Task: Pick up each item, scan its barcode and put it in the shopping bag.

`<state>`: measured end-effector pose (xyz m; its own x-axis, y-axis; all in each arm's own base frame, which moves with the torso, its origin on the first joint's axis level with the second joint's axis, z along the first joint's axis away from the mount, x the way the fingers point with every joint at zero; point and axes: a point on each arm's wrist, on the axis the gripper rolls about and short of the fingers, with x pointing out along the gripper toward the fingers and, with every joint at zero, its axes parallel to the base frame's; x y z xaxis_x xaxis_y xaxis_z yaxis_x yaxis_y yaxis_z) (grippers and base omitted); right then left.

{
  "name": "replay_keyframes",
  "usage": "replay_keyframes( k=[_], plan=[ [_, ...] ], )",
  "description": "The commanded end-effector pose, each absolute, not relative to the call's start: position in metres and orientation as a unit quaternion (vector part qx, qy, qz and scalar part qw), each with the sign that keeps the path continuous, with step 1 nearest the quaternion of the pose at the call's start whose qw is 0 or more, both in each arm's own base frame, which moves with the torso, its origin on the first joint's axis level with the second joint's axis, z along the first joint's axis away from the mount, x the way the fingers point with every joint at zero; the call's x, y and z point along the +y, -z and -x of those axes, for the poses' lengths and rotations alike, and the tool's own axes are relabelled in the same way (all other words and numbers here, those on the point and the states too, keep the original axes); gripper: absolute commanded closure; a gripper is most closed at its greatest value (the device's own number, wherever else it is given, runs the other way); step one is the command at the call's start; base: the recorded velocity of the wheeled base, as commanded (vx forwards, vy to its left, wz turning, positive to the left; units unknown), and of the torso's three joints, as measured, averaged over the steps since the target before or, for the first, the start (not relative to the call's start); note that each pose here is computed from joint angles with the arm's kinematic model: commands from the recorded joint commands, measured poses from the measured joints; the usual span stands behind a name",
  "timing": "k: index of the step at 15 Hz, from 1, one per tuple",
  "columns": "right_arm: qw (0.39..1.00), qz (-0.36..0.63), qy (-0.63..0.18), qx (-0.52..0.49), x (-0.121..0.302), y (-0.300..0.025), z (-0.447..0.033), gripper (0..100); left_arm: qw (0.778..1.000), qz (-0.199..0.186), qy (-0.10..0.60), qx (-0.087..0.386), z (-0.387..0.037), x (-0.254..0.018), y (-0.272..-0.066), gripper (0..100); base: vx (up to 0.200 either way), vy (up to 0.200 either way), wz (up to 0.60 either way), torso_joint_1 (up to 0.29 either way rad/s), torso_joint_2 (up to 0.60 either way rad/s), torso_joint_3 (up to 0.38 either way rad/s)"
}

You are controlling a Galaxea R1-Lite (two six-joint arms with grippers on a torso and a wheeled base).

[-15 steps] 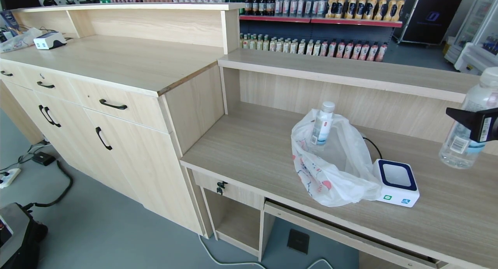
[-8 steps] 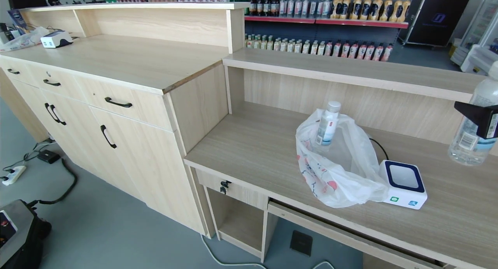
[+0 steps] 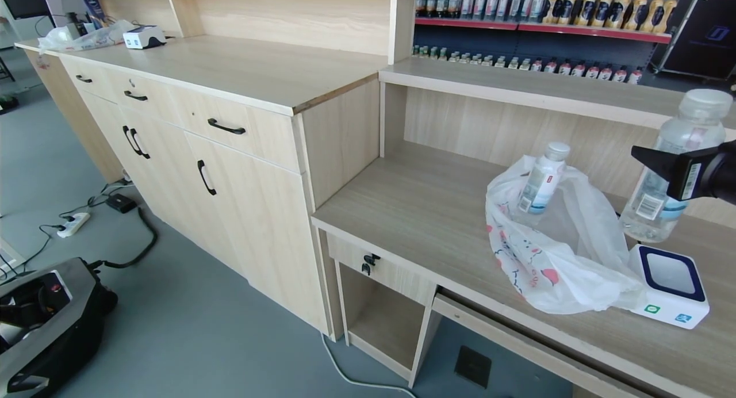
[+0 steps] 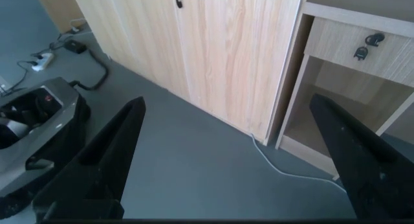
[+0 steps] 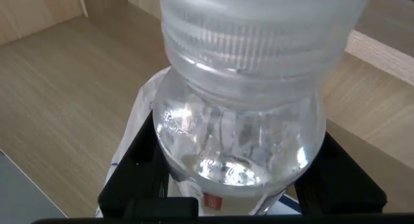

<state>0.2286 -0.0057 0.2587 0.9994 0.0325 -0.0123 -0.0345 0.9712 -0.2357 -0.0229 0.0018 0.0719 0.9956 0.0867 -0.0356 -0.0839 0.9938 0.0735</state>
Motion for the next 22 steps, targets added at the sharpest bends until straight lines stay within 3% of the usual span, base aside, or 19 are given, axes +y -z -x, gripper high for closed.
replay_keyframes(
  k=[1,12,22],
  plan=[
    [0.994,0.101,-0.022,0.021,-0.005,-0.245,-0.249,100,0.998,-0.036,-0.044,0.019,0.023,0.002,-0.072,0,0.0,0.0,0.0,0.0,0.0,0.0],
    [0.992,0.08,-0.05,0.08,0.008,-0.158,-0.33,100,0.998,-0.036,-0.043,0.019,0.023,0.002,-0.072,0,0.0,0.0,0.0,0.0,0.0,0.0],
    [0.992,0.08,-0.093,0.024,0.044,-0.134,-0.37,100,0.998,-0.036,-0.044,0.019,0.023,0.002,-0.072,0,0.0,0.0,0.0,0.0,0.0,0.0]
  ],
)
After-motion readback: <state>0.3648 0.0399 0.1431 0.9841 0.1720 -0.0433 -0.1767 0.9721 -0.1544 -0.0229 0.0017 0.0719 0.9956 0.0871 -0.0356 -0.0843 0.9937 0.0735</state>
